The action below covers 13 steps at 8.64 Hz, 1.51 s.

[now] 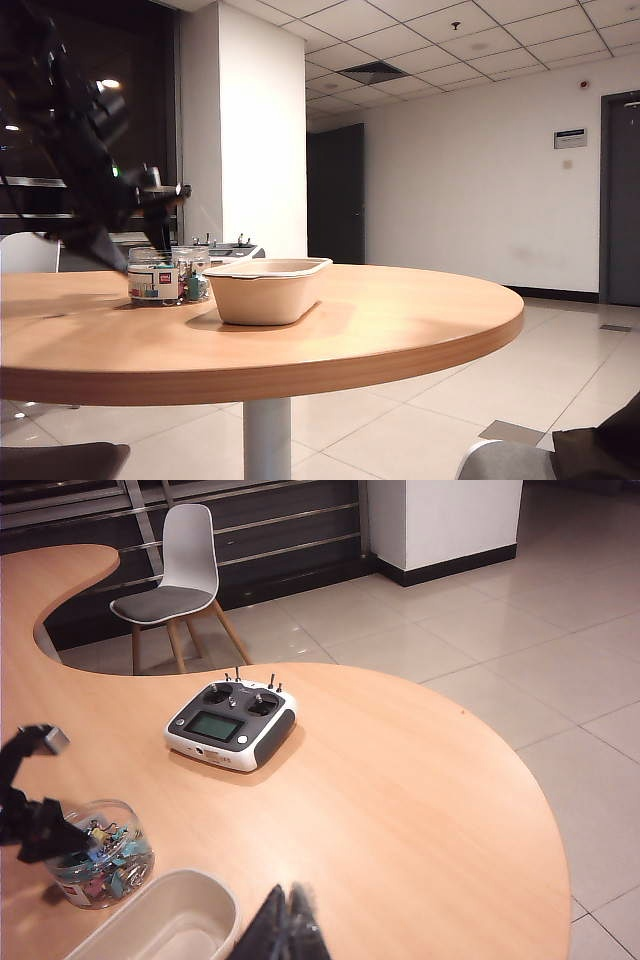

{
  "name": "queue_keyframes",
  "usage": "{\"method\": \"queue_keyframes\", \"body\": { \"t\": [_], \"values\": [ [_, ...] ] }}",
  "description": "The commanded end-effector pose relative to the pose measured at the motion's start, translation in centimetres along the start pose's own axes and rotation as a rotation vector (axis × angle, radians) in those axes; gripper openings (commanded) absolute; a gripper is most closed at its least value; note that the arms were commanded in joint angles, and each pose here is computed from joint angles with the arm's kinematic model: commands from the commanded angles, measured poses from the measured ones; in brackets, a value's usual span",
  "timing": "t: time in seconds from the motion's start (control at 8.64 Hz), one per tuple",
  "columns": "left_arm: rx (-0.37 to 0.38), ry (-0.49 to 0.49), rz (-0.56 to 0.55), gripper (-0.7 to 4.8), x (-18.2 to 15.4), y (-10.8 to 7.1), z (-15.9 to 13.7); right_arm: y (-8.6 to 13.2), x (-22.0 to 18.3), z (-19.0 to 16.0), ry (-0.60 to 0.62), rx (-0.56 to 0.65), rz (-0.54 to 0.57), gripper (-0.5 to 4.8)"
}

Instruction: Pick up the box filled with clips, pour some clips from it into the rectangular paper box, and then put the clip box back on the table.

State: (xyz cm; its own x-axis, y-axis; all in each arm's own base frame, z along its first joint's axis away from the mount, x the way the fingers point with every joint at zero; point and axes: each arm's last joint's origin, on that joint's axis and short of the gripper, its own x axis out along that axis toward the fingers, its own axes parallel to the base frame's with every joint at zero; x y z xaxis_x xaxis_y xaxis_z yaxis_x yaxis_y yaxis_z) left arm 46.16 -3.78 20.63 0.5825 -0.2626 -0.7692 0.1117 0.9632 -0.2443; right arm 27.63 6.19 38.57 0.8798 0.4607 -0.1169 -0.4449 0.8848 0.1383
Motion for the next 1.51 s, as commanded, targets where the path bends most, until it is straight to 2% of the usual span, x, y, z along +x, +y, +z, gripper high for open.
{"method": "queue_keyframes", "body": {
  "t": [0.12,0.23,0.58,0.93,1.04,1.16,1.51],
  "values": [
    [0.002,0.024,0.006,2.83,0.7,0.1,-0.3,0.1,-0.1,0.4,-0.025,-0.008,0.006,-0.06],
    [0.001,0.027,0.006,2.32,0.7,0.1,-0.4,0.1,-0.1,0.4,-0.025,-0.008,0.006,-0.06],
    [-0.006,0.05,0.002,2.06,0.7,0.1,-0.5,0.1,-0.1,0.4,-0.025,-0.008,0.006,-0.06],
    [-0.009,0.048,-0.013,2.15,0.2,0.0,-0.4,0.1,-0.1,0.4,-0.024,-0.007,0.007,-0.06],
    [-0.005,0.033,-0.014,2.25,-0.4,-0.2,-0.1,0.1,-0.1,0.3,-0.009,-0.003,0.005,-0.06],
    [-0.003,0.026,-0.025,3.65,-0.5,-0.3,0.0,0.1,-0.1,0.1,0.011,0.003,0.005,-0.06],
    [0.001,0.003,-0.023,3.7,-1.6,-0.5,0.4,0.1,-0.1,0.1,0.012,0.004,0.005,-0.06]
  ]
}}
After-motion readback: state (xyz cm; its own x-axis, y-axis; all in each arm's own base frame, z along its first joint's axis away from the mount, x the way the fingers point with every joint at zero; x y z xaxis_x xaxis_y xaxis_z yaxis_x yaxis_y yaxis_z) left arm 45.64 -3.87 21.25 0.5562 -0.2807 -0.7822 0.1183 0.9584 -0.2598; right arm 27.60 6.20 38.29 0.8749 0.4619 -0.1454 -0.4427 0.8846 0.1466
